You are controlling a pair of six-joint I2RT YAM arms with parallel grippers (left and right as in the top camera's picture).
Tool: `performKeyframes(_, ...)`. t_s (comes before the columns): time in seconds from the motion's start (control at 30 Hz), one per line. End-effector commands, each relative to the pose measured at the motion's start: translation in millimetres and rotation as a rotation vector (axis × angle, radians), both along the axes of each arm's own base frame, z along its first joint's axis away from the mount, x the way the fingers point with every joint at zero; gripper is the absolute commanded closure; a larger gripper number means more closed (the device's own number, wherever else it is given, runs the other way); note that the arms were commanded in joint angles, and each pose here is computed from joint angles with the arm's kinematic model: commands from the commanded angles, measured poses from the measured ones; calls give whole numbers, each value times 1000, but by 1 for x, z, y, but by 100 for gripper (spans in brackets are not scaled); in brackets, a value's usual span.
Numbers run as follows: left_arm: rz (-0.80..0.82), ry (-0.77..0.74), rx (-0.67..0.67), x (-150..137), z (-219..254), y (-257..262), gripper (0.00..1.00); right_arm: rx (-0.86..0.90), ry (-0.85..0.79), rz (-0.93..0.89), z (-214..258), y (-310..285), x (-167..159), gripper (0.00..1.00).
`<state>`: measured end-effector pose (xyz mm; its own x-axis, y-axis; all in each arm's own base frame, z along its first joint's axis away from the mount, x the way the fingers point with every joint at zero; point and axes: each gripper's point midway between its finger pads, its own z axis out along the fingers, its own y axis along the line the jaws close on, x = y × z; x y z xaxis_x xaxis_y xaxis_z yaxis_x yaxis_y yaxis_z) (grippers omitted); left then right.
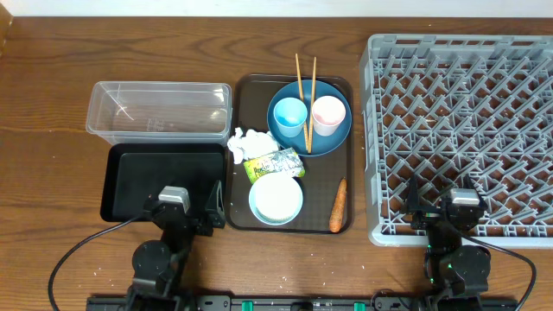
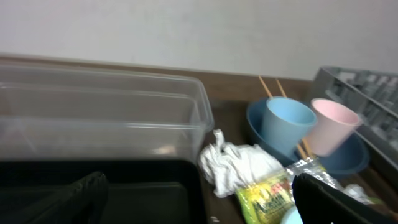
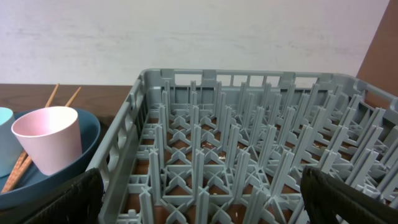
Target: Sort waste into correct bins and load items into the dishwasher rack
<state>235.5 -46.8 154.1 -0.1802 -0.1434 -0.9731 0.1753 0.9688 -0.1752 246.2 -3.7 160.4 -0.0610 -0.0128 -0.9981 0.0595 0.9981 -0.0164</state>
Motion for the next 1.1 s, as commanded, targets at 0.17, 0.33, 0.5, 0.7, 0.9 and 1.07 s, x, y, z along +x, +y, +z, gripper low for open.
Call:
performKeyframes(0.17, -86, 10, -131, -38, 83, -11, 4, 6, 3, -15, -1, -3, 0, 1)
performKeyframes(0.33, -86, 62, -124, -62, 125, -8, 3, 6, 3, -15, -1, -3, 0, 1)
performKeyframes(0.5, -92, 117, -119, -72, 160, -8, 3, 6, 3, -15, -1, -3, 0, 1)
performKeyframes(0.7, -310, 367, -160, -75, 172, -48, 3, 6, 3, -15, -1, -3, 0, 1)
performKeyframes(0.9, -296, 562, -161, -42, 147, -55, 3, 6, 3, -15, -1, -3, 0, 1)
performKeyframes(1.07, -271, 667, -157, -10, 123, -58, 2, 6, 3, -15, -1, -3, 0, 1)
